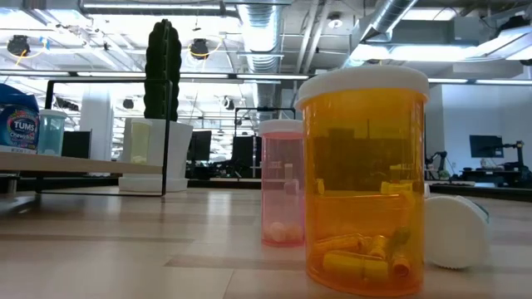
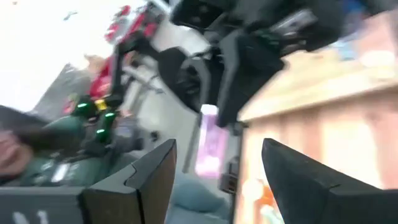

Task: Pick and place medicine bottles onto shelf by color
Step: Put the top pink pill bottle on the shelf

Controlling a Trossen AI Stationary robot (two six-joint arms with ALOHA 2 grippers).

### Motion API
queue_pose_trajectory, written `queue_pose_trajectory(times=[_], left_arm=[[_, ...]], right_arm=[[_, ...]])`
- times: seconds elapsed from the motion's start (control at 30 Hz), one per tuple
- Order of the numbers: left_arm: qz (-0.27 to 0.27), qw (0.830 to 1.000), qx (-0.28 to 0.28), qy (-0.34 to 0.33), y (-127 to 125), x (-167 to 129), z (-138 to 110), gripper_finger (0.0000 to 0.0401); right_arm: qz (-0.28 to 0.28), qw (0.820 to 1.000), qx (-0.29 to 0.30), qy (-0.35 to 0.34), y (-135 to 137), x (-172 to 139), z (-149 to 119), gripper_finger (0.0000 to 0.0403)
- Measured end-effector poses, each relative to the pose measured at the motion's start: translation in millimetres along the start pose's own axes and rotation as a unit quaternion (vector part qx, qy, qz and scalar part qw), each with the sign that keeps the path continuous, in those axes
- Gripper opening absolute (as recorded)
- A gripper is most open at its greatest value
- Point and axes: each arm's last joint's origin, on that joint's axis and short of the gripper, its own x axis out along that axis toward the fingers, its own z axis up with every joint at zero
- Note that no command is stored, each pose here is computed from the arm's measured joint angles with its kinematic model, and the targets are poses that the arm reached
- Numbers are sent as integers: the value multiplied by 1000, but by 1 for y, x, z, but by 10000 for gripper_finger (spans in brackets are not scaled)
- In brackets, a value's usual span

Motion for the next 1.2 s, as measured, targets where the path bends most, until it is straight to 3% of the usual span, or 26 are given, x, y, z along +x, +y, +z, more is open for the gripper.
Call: queue_pose_trajectory(times=[0.2,0.27,0.33,0.47,0.57,0.7,0.83,1.0,1.2], left_arm=[[-2,986,-140,92,-3,-3,-16,94],[5,970,-194,144,-4,-8,-23,94],[19,944,-253,209,-6,-16,-32,94],[54,865,-370,335,-12,-35,-49,94],[86,783,-433,438,-23,-53,-60,94],[144,678,-457,558,-46,-77,-71,94],[183,612,-446,627,-69,-94,-72,94],[223,585,-413,661,-89,-108,-71,94],[301,590,-407,629,-99,-117,-65,94]], right_arm=[[-114,992,-39,-47,25,-49,-25,260],[-154,986,-41,-48,32,-59,-36,260],[-191,980,-38,-47,38,-67,-47,260],[-255,965,-33,-45,47,-77,-65,260],[-285,957,-29,-37,51,-82,-74,260],[-315,948,-29,-33,53,-86,-81,260],[-323,945,-28,-26,52,-85,-83,260],[-328,944,-25,-22,52,-85,-83,260],[-333,942,-28,-5,43,-80,-86,260]])
